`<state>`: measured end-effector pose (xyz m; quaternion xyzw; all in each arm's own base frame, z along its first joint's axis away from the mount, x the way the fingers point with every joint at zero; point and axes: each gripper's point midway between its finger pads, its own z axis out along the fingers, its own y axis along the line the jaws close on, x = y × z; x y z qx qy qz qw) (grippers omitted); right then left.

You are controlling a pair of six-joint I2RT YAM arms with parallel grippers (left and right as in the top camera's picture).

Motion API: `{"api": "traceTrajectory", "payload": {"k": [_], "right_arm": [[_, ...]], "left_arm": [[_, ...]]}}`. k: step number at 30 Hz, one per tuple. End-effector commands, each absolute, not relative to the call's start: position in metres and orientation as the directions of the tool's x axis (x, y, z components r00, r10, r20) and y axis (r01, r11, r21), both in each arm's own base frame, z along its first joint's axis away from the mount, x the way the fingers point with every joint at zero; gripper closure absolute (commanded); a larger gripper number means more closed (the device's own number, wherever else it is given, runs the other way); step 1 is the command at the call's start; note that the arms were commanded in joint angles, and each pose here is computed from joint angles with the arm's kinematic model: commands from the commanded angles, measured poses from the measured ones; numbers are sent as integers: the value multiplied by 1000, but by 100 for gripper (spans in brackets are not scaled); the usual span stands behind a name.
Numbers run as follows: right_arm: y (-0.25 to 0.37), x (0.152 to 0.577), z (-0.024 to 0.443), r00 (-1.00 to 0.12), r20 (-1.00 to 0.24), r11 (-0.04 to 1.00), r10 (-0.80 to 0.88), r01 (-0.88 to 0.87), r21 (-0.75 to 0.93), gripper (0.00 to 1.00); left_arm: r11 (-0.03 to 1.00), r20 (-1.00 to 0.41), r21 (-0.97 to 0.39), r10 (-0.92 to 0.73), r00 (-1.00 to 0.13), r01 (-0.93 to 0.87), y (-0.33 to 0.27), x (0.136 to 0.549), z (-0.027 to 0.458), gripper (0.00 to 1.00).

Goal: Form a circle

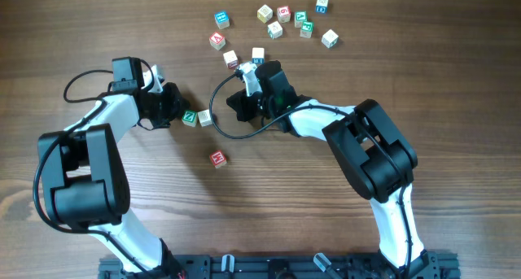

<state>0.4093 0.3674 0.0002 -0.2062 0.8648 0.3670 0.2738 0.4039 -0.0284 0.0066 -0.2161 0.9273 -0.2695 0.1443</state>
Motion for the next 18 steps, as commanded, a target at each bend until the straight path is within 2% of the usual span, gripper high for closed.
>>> {"api": "traceTrajectory", "payload": {"k": [1, 18], "right_arm": [[362, 408, -15, -783, -601, 677, -159, -530, 511, 96], [362, 408, -15, -783, -601, 677, -159, -530, 511, 96]], "left_arm": [[749, -120, -572, -478, -870, -333, -33, 399, 0, 96], [750, -127, -574, -478, -869, -329, -32, 401, 1, 96]]}}
